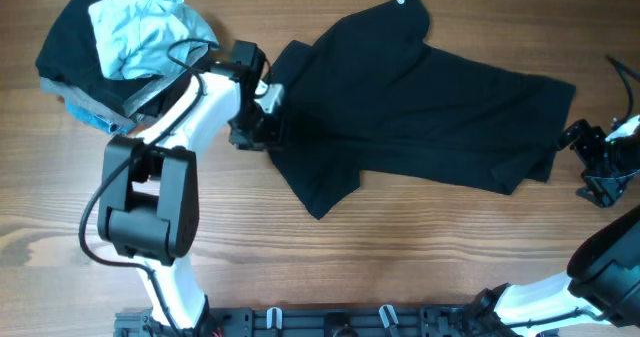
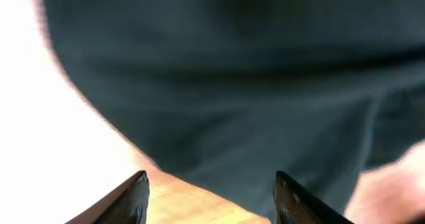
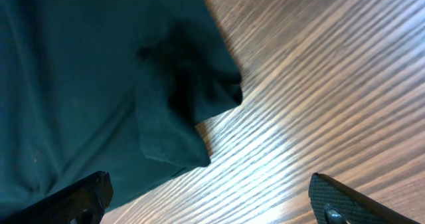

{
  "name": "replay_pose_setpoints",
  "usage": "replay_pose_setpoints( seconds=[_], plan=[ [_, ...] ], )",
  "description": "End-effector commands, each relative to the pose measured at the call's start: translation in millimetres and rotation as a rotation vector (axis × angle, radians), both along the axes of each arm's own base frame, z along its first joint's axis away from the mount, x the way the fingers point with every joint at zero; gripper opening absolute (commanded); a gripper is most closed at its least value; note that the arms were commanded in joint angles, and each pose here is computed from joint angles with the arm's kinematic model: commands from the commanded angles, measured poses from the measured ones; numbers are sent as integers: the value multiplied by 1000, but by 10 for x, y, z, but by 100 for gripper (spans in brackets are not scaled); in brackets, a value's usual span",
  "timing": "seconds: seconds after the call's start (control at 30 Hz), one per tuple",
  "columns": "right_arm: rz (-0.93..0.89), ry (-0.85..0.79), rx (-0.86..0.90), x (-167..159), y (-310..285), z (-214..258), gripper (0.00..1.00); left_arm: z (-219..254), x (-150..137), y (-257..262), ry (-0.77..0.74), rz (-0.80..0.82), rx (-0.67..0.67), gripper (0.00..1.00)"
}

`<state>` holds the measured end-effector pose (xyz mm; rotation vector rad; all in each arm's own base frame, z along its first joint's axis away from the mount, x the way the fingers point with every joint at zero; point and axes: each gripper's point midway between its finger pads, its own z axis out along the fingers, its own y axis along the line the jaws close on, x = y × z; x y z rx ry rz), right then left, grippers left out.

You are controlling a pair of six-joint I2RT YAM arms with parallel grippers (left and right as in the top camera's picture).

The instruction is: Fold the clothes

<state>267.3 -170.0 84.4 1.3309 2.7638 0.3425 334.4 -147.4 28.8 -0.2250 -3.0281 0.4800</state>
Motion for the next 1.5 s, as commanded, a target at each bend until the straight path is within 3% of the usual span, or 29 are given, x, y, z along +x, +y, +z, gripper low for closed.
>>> replay_pose_setpoints(
  seconds=[0.0,0.1,0.17,0.2,0.27,0.37,0.5,0.6,0.63,0.67,0.7,0.73,0.8,0.87,0.93,1.03,1.17,1.23,1.3,1.33,1.47],
  plan=[
    [29,-35,26,53,69,42,100,-91,-410,-217,97,-57,-52,60],
    [49,-34,27,82,121,40,100,-247,-672,-269,155,-71,-39,61],
    [75,-35,26,127,192,40,99,-338,-750,-238,175,-44,-26,56],
    [91,-35,26,151,237,39,99,-386,-792,-211,182,-42,-20,46],
    [118,-34,27,192,317,37,99,-462,-757,-82,178,41,59,4],
    [139,-36,25,226,372,35,98,-466,-653,339,179,218,198,4],
    [139,-11,12,165,361,-54,98,-170,-490,861,139,389,175,4],
    [133,50,32,-26,442,-283,98,203,-532,1344,59,497,276,4],
    [96,99,-4,-120,386,-372,98,262,-514,1347,44,511,250,4],
    [26,154,-57,-227,298,-484,98,373,-427,1153,0,452,116,4],
    [11,144,-61,-224,293,-545,96,442,-372,923,-26,370,-9,9],
    [4,118,-52,-185,312,-595,91,486,-355,709,-39,303,-91,25],
    [42,7,-8,1,391,-637,80,411,-365,445,-53,207,-105,46],
    [50,-101,45,163,491,-693,71,285,-401,145,-64,110,-111,58],
    [72,-138,83,187,578,-719,68,134,-502,-102,-33,28,-106,64],
    [81,-139,80,186,577,-712,77,-89,-654,-230,37,-28,-71,66],
    [87,-146,75,199,567,-625,80,-315,-774,-266,114,-42,-43,67],
    [88,-163,63,218,555,-555,81,-368,-786,-261,127,-42,-38,59],
    [89,-178,52,231,547,-503,82,-429,-786,-262,136,-41,-35,35],
    [89,-180,51,234,544,-498,82,-469,-787,-262,143,-37,-32,8],
    [89,-180,51,233,544,-498,82,-451,-735,-168,151,37,-13,4]
  ],
)
